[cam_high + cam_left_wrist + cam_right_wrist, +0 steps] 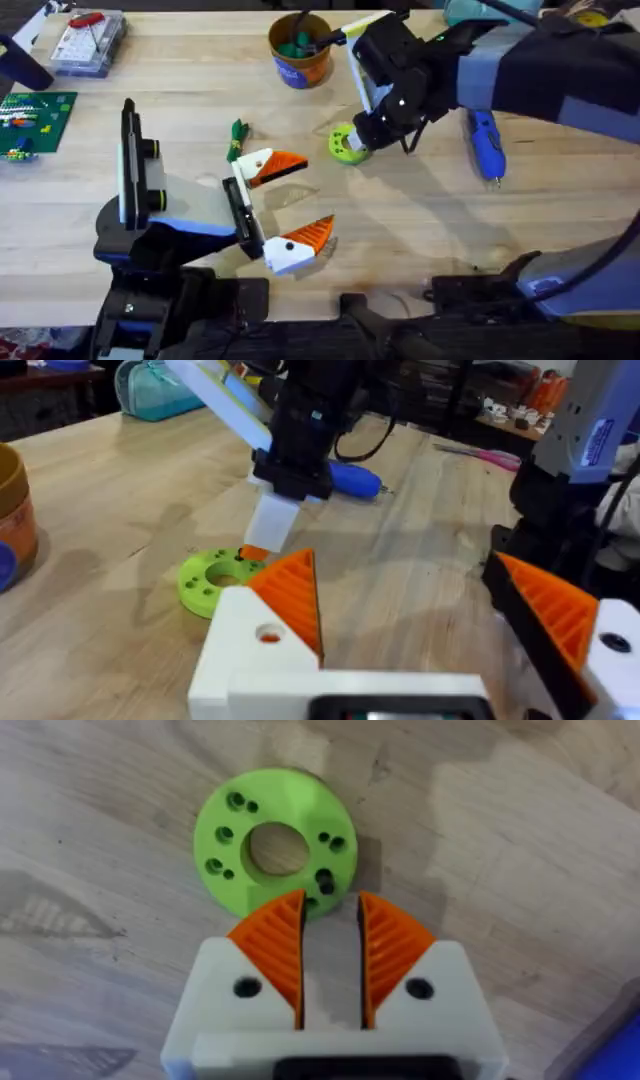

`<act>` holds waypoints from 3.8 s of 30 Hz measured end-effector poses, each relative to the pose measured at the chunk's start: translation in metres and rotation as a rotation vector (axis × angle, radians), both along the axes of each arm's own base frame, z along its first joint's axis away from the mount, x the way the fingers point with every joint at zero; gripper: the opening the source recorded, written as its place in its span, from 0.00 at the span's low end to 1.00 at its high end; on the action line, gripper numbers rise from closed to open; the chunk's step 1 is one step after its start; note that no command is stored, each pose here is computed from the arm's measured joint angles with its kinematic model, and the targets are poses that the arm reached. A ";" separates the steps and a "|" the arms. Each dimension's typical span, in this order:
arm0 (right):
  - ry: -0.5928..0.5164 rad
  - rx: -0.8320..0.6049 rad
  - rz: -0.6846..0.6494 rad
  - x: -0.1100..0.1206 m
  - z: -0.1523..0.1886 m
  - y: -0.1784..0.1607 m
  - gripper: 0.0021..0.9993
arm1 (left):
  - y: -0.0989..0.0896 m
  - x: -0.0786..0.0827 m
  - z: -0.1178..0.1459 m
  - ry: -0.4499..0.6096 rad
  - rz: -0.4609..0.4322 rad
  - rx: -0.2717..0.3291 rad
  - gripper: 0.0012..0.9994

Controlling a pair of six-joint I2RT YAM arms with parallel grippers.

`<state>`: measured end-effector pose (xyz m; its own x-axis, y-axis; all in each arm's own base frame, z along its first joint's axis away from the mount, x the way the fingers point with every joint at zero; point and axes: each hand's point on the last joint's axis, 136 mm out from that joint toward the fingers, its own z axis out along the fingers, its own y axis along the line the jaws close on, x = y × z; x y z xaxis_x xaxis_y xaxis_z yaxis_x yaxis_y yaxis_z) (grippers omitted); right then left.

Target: Pick up the gripper from the table and insert it into the empty holder that is missing its gripper. Then pick up a screw, insert it into the mounting hole, and use the screwdriver to tighten it. Finally, clean up the table by picking up the vegetable and placing it into the bucket.

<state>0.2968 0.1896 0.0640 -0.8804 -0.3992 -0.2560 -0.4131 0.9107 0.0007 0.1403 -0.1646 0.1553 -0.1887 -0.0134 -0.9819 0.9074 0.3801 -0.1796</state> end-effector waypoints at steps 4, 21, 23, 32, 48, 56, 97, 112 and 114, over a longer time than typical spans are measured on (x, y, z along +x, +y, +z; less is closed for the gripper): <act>-0.011 0.008 0.000 0.003 0.001 0.002 0.29 | 0.000 0.000 0.000 -0.001 0.000 0.000 0.99; -0.026 0.017 0.000 0.007 0.001 0.005 0.29 | 0.000 0.000 0.000 0.000 0.000 0.000 0.99; -0.028 0.019 0.000 0.007 0.001 0.005 0.29 | 0.000 0.000 0.000 0.000 0.000 0.000 0.99; -0.011 0.008 0.000 0.007 -0.007 0.005 0.29 | 0.000 0.000 0.000 0.000 0.000 0.000 0.99; -0.005 0.006 0.001 0.008 -0.008 0.006 0.29 | 0.000 0.000 0.000 0.000 0.000 0.000 0.99; 0.004 0.000 0.000 0.007 -0.008 0.005 0.29 | 0.000 0.000 0.000 0.000 0.000 0.000 0.99; -0.009 0.008 -0.007 0.010 -0.006 0.007 0.01 | 0.000 0.000 0.000 0.000 0.000 0.000 0.99; -0.049 0.026 0.016 0.029 0.092 0.019 0.01 | 0.000 0.000 0.000 0.000 0.000 0.000 0.99; -0.059 0.028 0.030 0.029 0.113 0.019 0.01 | 0.000 0.000 0.000 0.000 0.000 0.000 0.99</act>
<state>0.3255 0.2087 0.1774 -0.8511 -0.4172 -0.3188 -0.4405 0.8978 0.0009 0.1403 -0.1646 0.1554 -0.1882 -0.0134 -0.9820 0.9074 0.3801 -0.1792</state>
